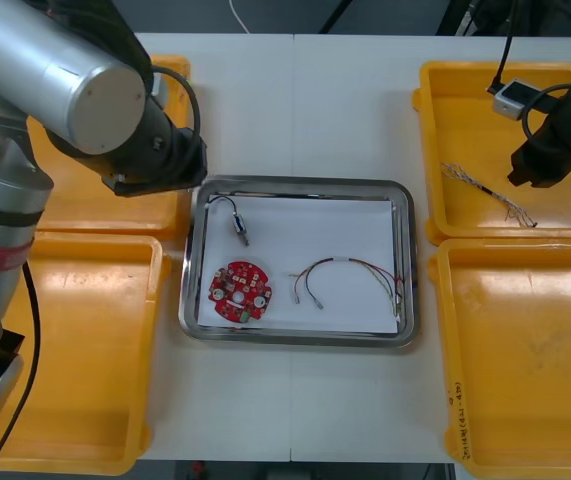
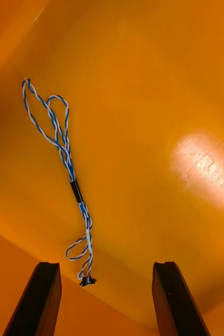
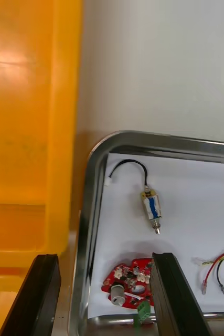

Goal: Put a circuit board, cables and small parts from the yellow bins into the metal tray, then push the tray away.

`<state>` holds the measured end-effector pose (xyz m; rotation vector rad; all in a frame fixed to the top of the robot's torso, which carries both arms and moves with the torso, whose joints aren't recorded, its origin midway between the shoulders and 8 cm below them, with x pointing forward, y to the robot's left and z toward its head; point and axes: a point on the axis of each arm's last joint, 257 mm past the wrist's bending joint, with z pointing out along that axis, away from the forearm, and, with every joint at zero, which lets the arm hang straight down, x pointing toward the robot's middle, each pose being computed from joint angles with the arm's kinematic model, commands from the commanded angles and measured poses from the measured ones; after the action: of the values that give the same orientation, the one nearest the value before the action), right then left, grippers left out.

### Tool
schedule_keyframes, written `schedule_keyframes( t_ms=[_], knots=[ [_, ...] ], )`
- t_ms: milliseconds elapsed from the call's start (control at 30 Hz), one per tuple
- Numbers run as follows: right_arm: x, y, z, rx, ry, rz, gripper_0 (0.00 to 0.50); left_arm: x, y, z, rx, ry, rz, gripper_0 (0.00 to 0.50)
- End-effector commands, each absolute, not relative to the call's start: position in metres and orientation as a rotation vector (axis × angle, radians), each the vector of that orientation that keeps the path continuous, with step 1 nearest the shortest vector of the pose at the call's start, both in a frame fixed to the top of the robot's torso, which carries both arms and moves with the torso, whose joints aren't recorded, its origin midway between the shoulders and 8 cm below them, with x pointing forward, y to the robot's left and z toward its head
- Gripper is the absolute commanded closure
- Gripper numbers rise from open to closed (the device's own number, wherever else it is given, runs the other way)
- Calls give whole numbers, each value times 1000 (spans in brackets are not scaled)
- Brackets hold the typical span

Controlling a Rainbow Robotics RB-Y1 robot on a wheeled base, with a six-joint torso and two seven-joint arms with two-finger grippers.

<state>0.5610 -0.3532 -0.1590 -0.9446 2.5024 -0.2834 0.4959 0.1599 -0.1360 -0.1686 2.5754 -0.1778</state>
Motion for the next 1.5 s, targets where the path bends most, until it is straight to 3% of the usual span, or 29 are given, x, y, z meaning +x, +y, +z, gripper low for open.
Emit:
schedule_keyframes(
  t_ms=[33,433,667,867,1500],
  knots=[
    [567,-350,-174,-1003,2480,-287,0,508,196,-105,58,2526,-70,0],
    [586,-348,-188,-983,2436,-288,0,546,230,-74,213,2500,10,0],
    [590,-344,-198,-973,2432,-273,0,579,235,-62,347,2407,26,0],
    [586,-338,-213,-984,2461,-246,0,593,240,-61,467,2384,55,0],
    [578,-334,-239,-995,2489,-249,0,642,266,-71,598,2267,32,0]
  ],
)
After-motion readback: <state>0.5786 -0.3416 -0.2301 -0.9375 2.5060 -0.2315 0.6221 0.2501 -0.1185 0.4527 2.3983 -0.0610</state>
